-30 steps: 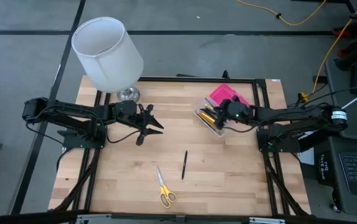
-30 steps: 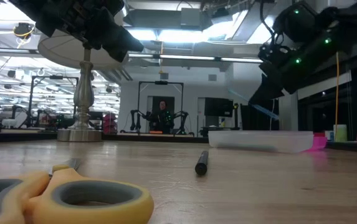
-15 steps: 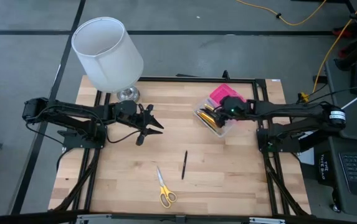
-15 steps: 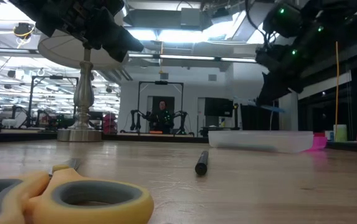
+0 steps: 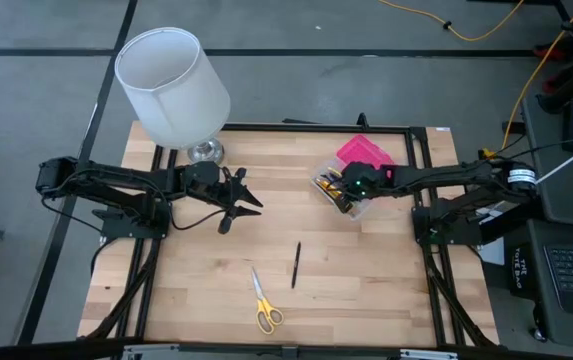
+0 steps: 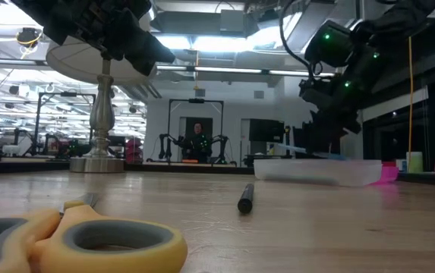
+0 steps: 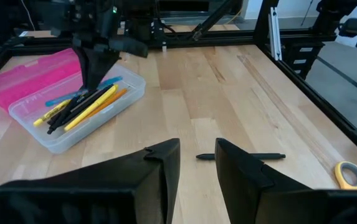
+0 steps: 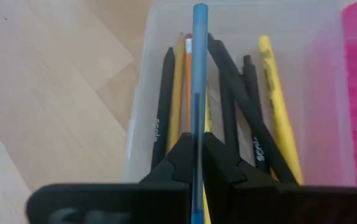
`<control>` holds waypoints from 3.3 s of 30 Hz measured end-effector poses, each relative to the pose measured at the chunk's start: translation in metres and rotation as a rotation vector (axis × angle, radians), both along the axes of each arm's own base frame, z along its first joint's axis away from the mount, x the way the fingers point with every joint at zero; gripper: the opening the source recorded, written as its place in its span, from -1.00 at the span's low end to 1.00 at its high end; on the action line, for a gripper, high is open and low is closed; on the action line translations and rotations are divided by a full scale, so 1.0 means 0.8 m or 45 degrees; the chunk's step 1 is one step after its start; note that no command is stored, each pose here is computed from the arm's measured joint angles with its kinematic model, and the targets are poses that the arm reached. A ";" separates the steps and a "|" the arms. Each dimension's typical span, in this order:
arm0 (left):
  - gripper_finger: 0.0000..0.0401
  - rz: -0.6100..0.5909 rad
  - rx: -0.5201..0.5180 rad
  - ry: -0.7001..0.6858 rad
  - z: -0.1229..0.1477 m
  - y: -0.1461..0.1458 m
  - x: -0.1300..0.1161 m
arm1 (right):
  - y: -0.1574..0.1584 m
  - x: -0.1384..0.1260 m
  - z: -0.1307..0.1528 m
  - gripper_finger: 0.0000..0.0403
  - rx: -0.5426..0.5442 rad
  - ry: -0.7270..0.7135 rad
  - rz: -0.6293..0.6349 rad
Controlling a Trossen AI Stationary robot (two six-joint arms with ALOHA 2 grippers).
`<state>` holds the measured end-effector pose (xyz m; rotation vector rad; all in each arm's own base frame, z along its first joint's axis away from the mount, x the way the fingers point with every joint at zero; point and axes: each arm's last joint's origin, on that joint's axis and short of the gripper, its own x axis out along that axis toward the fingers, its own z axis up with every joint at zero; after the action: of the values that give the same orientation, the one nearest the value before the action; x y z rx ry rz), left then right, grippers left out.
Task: Pick & place school supplies into a supply box
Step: Put the blue pen into the pink supply box, then put the yellow scissors into the pink supply box
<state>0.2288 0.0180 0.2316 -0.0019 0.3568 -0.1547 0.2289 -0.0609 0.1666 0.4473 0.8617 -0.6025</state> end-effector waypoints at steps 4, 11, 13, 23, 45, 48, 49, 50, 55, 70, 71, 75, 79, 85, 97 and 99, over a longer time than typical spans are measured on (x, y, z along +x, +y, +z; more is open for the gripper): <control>-0.53 0.000 0.000 0.000 0.000 0.000 0.000 | -0.001 0.004 -0.010 -0.91 0.011 0.039 0.001; -0.53 -0.001 0.000 0.000 0.000 0.000 0.000 | -0.001 0.005 -0.017 -0.70 0.018 0.071 0.001; -0.53 -0.001 0.000 0.000 0.000 0.000 0.000 | -0.001 0.005 -0.017 -0.66 0.020 0.070 0.003; -0.53 -0.001 0.000 0.000 0.000 0.000 0.000 | 0.001 0.002 -0.004 -0.62 0.023 0.020 0.092; -0.67 0.133 0.376 0.128 -0.017 -0.027 0.003 | 0.081 -0.003 0.061 -0.97 -0.299 -0.311 0.308; -0.79 0.081 0.418 0.152 -0.021 -0.043 0.003 | 0.094 -0.003 0.063 -0.94 -0.347 -0.339 0.316; -0.83 0.052 0.416 0.149 -0.022 -0.048 0.003 | 0.097 -0.003 0.064 -0.92 -0.360 -0.340 0.316; -0.86 0.022 0.415 0.148 -0.023 -0.054 0.003 | 0.100 -0.004 0.064 -0.90 -0.373 -0.340 0.315; -0.99 -0.038 0.405 0.232 -0.028 -0.083 0.006 | 0.107 -0.005 0.064 -0.86 -0.385 -0.344 0.327; -0.99 -0.341 0.328 0.610 -0.026 -0.168 0.069 | 0.107 -0.005 0.065 -0.85 -0.495 -0.314 0.351; -0.99 -0.355 0.334 0.624 -0.026 -0.174 0.073 | 0.107 -0.004 0.066 -0.85 -0.509 -0.313 0.363; -0.99 -0.366 0.320 0.709 -0.023 -0.194 0.089 | 0.107 -0.001 0.070 -0.85 -0.544 -0.347 0.378; -1.00 -0.384 0.264 0.801 -0.023 -0.212 0.102 | 0.107 0.002 0.075 -0.85 -0.569 -0.392 0.387; -0.98 -0.441 0.283 0.787 -0.028 -0.237 0.121 | 0.108 0.003 0.076 -0.85 -0.584 -0.405 0.397; -0.98 -0.472 0.339 0.781 -0.042 -0.241 0.129 | 0.109 0.003 0.076 -0.85 -0.500 -0.437 0.410; -0.95 -0.487 0.357 0.776 -0.042 -0.241 0.129 | 0.109 0.003 0.076 -0.85 -0.498 -0.438 0.409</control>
<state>0.3323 -0.1745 0.1983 0.3034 0.9853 -0.4856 0.2313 0.0265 0.2271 0.0482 0.4569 -0.3684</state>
